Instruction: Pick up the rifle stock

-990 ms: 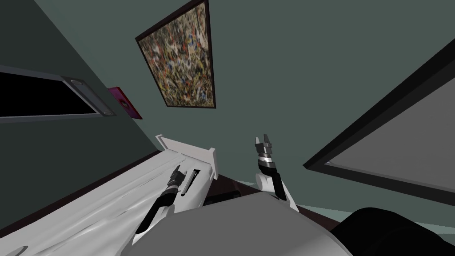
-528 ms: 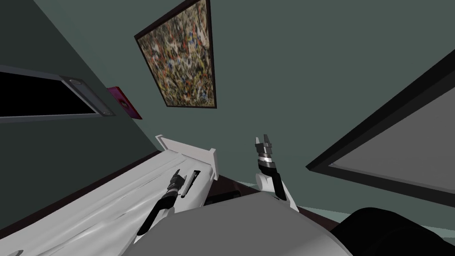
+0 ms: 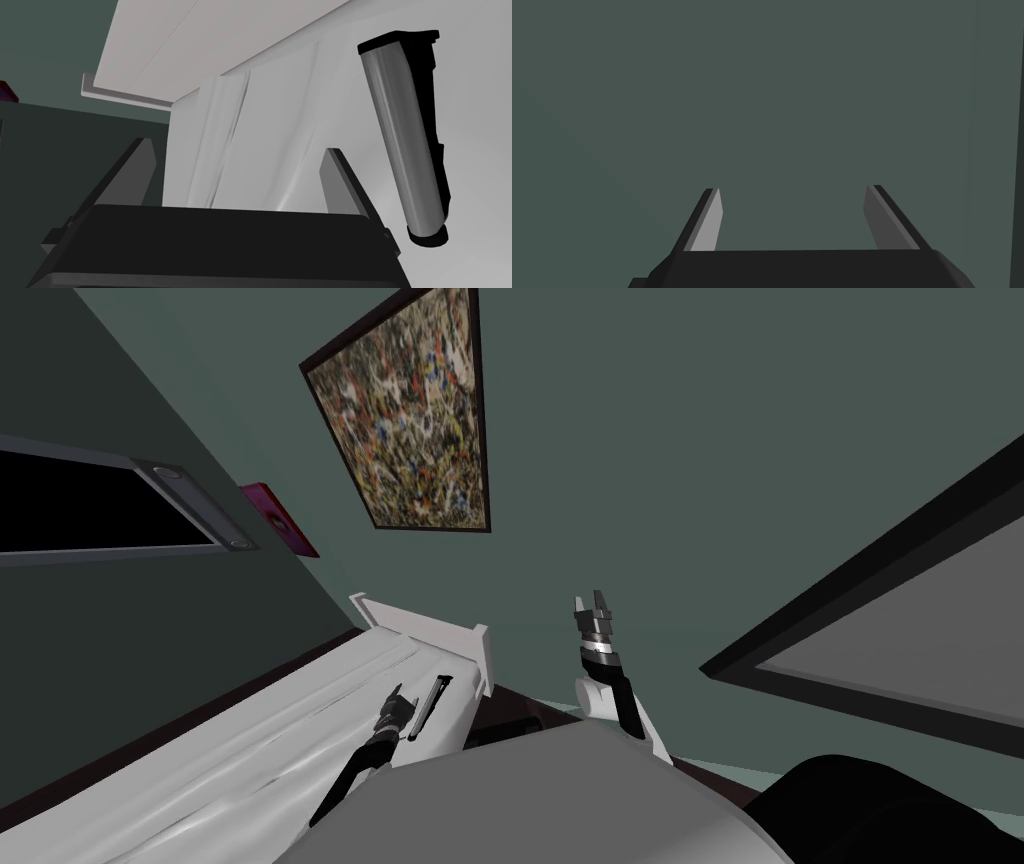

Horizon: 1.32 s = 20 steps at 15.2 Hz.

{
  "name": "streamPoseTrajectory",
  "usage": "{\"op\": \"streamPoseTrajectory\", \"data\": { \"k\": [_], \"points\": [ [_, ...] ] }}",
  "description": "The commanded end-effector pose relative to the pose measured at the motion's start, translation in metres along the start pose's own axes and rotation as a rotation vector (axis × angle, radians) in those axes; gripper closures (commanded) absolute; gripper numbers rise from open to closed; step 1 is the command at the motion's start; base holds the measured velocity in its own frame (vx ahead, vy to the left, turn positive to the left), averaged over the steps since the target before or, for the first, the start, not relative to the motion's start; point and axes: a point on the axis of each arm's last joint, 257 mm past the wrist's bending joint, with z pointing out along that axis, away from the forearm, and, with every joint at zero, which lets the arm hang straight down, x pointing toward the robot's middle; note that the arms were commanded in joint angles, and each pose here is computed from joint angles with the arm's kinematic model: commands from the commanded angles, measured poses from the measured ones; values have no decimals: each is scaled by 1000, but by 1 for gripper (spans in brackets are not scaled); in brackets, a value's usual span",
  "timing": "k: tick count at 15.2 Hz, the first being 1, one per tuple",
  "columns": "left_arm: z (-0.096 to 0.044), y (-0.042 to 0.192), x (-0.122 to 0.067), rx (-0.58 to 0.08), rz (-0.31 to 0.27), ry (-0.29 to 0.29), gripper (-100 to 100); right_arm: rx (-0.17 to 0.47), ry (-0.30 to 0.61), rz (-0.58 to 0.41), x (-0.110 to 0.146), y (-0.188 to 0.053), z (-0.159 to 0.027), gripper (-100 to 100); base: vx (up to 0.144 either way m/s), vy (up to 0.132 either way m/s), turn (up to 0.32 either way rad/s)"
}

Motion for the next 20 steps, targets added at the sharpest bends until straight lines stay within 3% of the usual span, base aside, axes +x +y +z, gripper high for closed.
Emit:
{"op": "streamPoseTrajectory", "data": {
  "k": [1,2,4,5,10,11,13,14,15,19,20],
  "points": [
    [1,11,-9,-22,-10,-21,-100,0,0,0,0,0,0,0,33,22,0],
    [3,19,-11,-38,-43,-34,-100,0,0,0,0,0,0,0,43,25,6],
    [0,27,-20,-56,-41,-52,-100,0,0,0,0,0,0,0,38,32,0],
    [1,35,-21,-70,-75,-63,-100,0,0,0,0,0,0,0,40,29,4],
    [-5,61,-38,-119,-104,-111,-100,0,0,0,0,0,0,0,40,32,2],
    [-5,71,-38,-135,-139,-125,-100,0,0,0,0,0,0,0,42,29,5],
    [-8,77,-45,-148,-136,-139,-100,0,0,0,0,0,0,0,41,35,1],
    [-10,91,-47,-171,-170,-160,-100,0,0,0,0,0,0,0,33,44,7],
    [-12,94,-50,-177,-169,-166,-100,0,0,0,0,0,0,0,45,45,-1],
    [-31,159,-51,-280,-302,-252,-100,0,0,0,0,0,0,0,101,88,6],
    [-31,159,-51,-280,-302,-252,-100,0,0,0,0,0,0,0,117,100,3]
  ]
}}
